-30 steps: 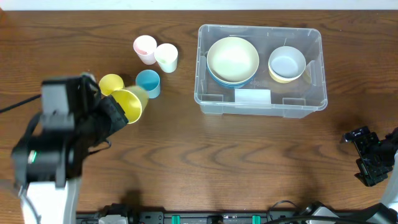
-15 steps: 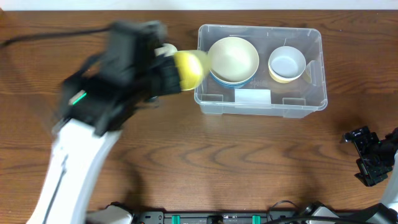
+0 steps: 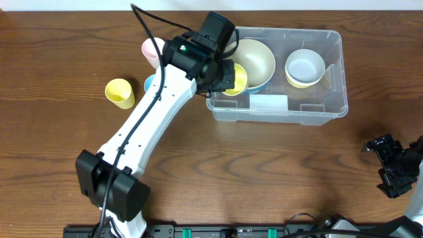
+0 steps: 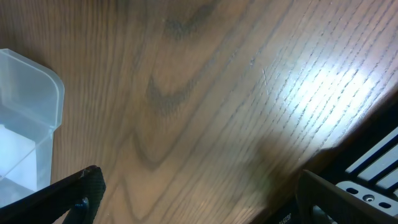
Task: Pack container
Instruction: 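Lift the yellow cup and carry it into the container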
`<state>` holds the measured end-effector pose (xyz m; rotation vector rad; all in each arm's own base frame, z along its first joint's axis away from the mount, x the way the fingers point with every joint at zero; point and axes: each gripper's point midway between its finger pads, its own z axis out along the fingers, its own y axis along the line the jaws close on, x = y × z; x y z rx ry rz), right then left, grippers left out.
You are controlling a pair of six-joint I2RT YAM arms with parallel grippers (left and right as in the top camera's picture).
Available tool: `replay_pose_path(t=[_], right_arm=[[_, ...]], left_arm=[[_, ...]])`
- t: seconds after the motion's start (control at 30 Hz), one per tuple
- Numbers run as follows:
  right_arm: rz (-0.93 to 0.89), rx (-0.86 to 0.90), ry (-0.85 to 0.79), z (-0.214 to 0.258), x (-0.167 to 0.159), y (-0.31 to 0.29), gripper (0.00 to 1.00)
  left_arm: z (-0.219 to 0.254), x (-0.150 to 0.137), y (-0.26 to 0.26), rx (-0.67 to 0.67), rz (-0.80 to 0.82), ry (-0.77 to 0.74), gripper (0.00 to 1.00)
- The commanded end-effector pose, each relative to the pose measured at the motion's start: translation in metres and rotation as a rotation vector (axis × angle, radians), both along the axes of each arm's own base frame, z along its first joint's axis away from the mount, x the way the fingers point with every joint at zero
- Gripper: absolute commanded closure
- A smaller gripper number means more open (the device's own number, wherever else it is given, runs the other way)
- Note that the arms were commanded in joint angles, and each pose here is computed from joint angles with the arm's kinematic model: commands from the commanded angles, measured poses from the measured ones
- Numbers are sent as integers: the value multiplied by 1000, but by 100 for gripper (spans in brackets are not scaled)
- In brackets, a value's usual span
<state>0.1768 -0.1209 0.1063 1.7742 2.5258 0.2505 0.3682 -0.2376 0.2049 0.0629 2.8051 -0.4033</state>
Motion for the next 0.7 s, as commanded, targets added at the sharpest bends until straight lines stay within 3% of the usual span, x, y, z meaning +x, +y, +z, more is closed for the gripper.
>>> replay_pose_path(t=[0.0,0.3,0.67], right_arm=[[-22,-3,-14,3,0,-1,1],[-22,-3,-14,3,0,-1,1],[-22,-3,-14,3,0,-1,1]], left_arm=[[-2,11,4,41,-3,-31,94],[-38,29,-4,79,-25,-13,94],[-82,30,-5,138,-51,73,94]])
